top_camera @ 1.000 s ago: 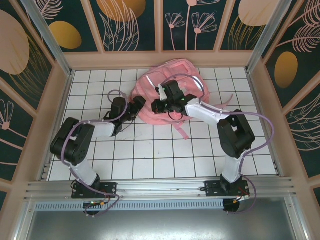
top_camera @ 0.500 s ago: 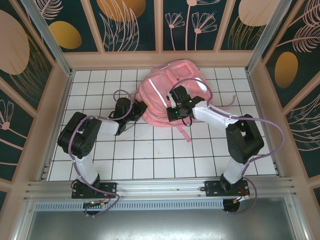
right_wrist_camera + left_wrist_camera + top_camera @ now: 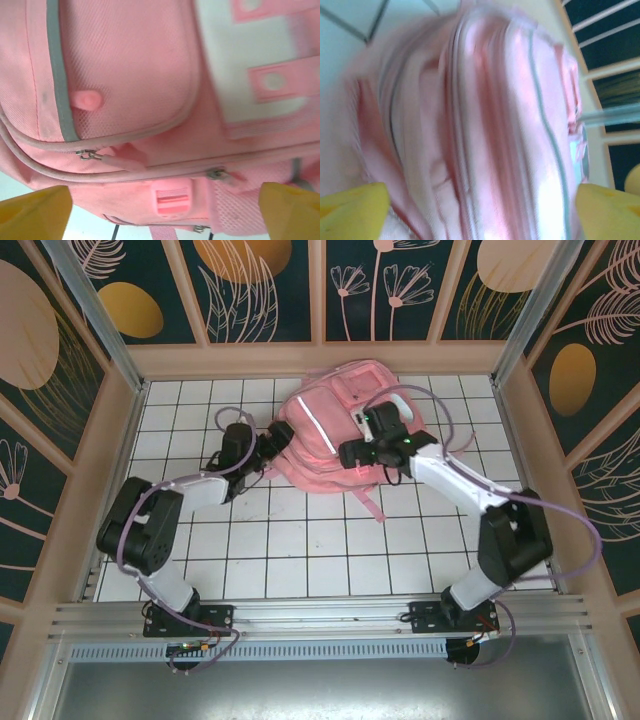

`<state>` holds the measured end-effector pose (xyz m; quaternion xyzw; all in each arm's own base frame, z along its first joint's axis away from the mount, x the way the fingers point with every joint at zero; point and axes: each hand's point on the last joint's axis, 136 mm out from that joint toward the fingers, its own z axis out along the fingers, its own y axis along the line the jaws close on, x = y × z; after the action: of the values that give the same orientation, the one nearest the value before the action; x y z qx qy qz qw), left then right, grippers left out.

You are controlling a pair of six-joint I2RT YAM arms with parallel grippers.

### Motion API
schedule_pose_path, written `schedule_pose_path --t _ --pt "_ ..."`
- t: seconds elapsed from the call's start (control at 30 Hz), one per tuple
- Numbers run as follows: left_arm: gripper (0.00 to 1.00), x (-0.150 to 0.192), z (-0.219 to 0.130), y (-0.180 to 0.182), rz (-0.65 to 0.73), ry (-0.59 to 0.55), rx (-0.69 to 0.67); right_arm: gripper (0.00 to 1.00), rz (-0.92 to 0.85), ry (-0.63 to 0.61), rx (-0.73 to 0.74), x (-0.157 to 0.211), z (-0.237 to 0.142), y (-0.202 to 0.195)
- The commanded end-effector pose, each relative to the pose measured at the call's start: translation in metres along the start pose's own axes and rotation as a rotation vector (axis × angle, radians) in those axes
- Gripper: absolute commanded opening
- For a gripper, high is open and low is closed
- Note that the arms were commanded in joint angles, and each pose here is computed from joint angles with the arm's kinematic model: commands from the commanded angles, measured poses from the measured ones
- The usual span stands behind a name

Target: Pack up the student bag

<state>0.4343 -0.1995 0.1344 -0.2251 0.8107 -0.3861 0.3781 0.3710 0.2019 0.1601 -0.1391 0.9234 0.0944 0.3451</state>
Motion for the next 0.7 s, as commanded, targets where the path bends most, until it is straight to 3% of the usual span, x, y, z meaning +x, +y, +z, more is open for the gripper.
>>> schedule_pose_path --t 0.0,0.13,0.27,0.47,0.67 --pt "0.99 -0.052 -0.038 0.0 0.266 -0.187 -0.205 0.99 0.129 -0.247 0.194 -0.03 -0.03 -0.061" --pt "0.99 -0.099 -0.102 0.021 0.449 -0.444 -0.465 0.99 0.297 -0.324 0.502 0.003 -0.044 -0.159" --pt "0.99 -0.122 -0.159 0.054 0.56 -0.623 -0.694 0.99 0.332 -0.427 0.627 0.047 -0.047 -0.218" --pt "0.99 -0.116 -0.189 0.098 0.625 -0.746 -0.762 0.99 0.35 -0.653 0.512 0.07 -0.048 -0.224" --pt "0.99 -0.114 -0.176 0.133 0.685 -0.699 -0.824 0.99 0.288 -0.751 0.504 0.059 -0.049 -0.222"
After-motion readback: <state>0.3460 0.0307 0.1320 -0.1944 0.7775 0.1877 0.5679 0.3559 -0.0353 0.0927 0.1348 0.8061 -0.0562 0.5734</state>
